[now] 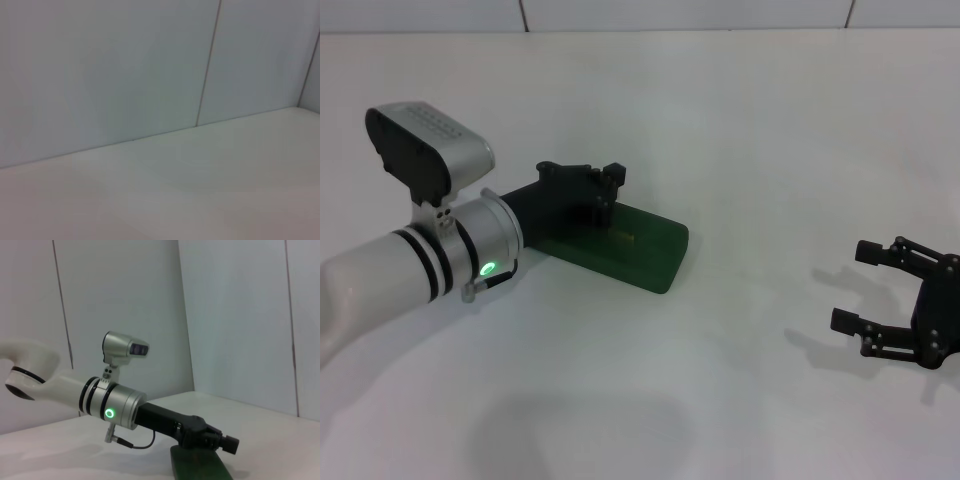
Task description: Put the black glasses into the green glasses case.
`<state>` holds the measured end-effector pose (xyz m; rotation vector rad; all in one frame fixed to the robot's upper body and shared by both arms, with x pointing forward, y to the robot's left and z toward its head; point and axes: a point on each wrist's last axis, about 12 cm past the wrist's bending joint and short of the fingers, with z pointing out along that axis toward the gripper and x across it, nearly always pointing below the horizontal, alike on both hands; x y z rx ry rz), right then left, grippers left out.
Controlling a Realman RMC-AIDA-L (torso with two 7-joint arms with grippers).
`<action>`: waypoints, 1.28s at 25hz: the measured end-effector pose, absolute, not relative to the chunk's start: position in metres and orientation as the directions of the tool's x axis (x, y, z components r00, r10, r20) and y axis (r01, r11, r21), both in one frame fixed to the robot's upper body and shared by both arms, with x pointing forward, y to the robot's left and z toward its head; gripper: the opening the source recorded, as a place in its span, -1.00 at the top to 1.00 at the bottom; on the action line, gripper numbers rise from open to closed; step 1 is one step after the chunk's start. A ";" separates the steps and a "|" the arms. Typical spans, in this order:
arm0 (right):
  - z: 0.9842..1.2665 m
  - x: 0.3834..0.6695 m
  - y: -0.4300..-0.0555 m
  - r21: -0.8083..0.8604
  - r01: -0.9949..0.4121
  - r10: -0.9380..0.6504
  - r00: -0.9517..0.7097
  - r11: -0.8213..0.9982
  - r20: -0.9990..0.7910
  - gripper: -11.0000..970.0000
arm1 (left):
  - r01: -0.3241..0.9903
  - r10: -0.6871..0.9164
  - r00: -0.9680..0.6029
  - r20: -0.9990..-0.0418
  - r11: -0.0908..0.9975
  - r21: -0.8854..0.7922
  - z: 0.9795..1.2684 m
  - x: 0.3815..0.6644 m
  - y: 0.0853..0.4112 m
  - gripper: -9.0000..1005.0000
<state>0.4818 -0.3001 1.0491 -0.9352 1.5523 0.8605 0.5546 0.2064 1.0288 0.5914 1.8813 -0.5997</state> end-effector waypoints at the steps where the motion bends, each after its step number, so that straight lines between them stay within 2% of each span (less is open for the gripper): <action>1: 1.049 0.482 -0.300 0.049 -0.902 -0.124 -0.113 0.430 -0.986 -0.82 | 0.644 0.125 -0.347 -0.929 0.752 -0.139 1.030 0.555 0.206 0.79; 7: 1.050 0.482 -0.300 0.049 -0.901 -0.121 -0.111 0.432 -0.986 -0.82 | 0.705 0.029 -0.336 -0.942 0.670 -0.231 1.058 0.562 0.208 0.78; 15: 1.053 0.484 -0.305 0.052 -0.899 -0.119 -0.115 0.436 -0.986 -0.82 | 0.832 0.083 -0.289 -0.954 0.514 -0.208 1.085 0.568 0.234 0.77; 23: 1.058 0.487 -0.316 0.037 -0.899 -0.142 -0.110 0.437 -0.984 -0.82 | 0.853 0.154 -0.213 -0.965 0.510 -0.107 1.091 0.552 0.267 0.76; 29: 1.067 0.490 -0.321 0.009 -0.911 -0.151 -0.078 0.412 -0.985 -0.82 | 0.873 0.192 -0.200 -0.961 0.479 -0.086 1.090 0.534 0.277 0.39; 32: 1.071 0.487 -0.322 -0.005 -0.925 -0.151 -0.057 0.380 -0.987 -0.82 | 0.893 0.203 -0.206 -0.957 0.440 -0.099 1.085 0.518 0.283 0.11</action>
